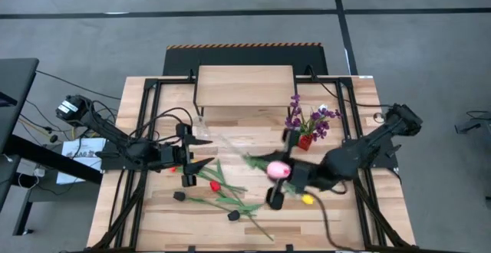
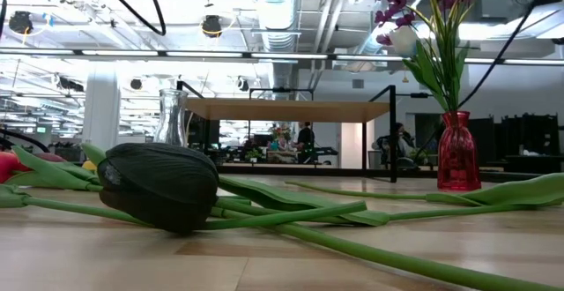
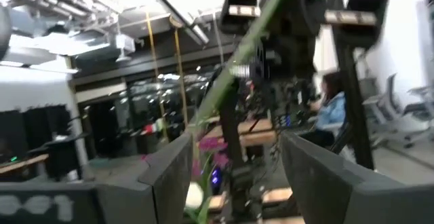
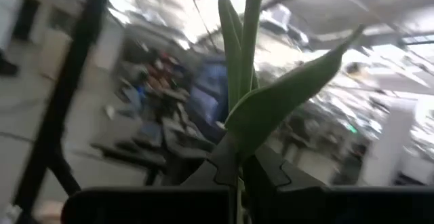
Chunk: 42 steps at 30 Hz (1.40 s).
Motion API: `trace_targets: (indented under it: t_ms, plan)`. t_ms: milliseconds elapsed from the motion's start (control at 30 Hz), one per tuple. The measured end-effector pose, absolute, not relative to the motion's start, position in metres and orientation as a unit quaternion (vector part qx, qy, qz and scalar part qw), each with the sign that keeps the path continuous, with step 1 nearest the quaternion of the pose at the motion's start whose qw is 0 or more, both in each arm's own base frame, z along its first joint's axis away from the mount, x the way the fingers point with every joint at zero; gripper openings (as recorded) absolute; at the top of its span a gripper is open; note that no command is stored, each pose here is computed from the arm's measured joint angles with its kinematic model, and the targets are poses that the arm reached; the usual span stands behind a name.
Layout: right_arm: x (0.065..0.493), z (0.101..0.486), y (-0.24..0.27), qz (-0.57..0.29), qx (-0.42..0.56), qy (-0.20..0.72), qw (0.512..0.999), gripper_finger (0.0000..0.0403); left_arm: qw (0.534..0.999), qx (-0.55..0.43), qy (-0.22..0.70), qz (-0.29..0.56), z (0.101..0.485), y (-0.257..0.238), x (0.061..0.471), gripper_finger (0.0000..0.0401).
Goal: Pick and place flowers into a vace then onto a shelf
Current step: Put the pink flower into the red vase
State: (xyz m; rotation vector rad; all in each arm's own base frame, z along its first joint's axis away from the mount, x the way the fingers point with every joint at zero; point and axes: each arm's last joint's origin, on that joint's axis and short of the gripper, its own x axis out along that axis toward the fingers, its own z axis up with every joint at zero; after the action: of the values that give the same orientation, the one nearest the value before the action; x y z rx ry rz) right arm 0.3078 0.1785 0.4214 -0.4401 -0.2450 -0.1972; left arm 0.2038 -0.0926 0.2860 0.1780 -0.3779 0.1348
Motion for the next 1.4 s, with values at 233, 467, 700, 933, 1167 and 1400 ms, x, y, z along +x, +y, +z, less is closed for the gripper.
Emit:
trace_targets:
  t_ms: [233,467,700,933,1167,1400]
  plan:
    - [0.251,0.459,0.159,-0.136,-0.183,-0.086,0.97,0.0,0.98,0.098,-0.154,0.075,0.279,-0.088,0.209,0.022]
    - [0.189,0.485,0.144,-0.192,-0.151,-0.052,0.968,0.0,0.983,0.093,-0.143,0.074,0.277,-0.087,0.21,0.022]
    - [0.136,0.493,0.147,-0.255,-0.123,0.014,0.959,0.0,0.985,0.111,-0.115,0.071,0.271,-0.087,0.212,0.022]
    - [0.101,0.507,0.138,-0.227,-0.124,0.029,0.966,0.0,0.982,0.12,-0.117,0.088,0.273,-0.086,0.212,0.022]
    - [0.084,0.523,0.105,-0.227,-0.112,0.027,0.967,0.0,0.98,0.124,-0.108,0.115,0.272,-0.085,0.211,0.022]
    - [0.076,0.527,0.105,-0.196,-0.073,0.013,0.978,0.0006,0.979,0.135,-0.102,0.115,0.271,-0.085,0.212,0.022]
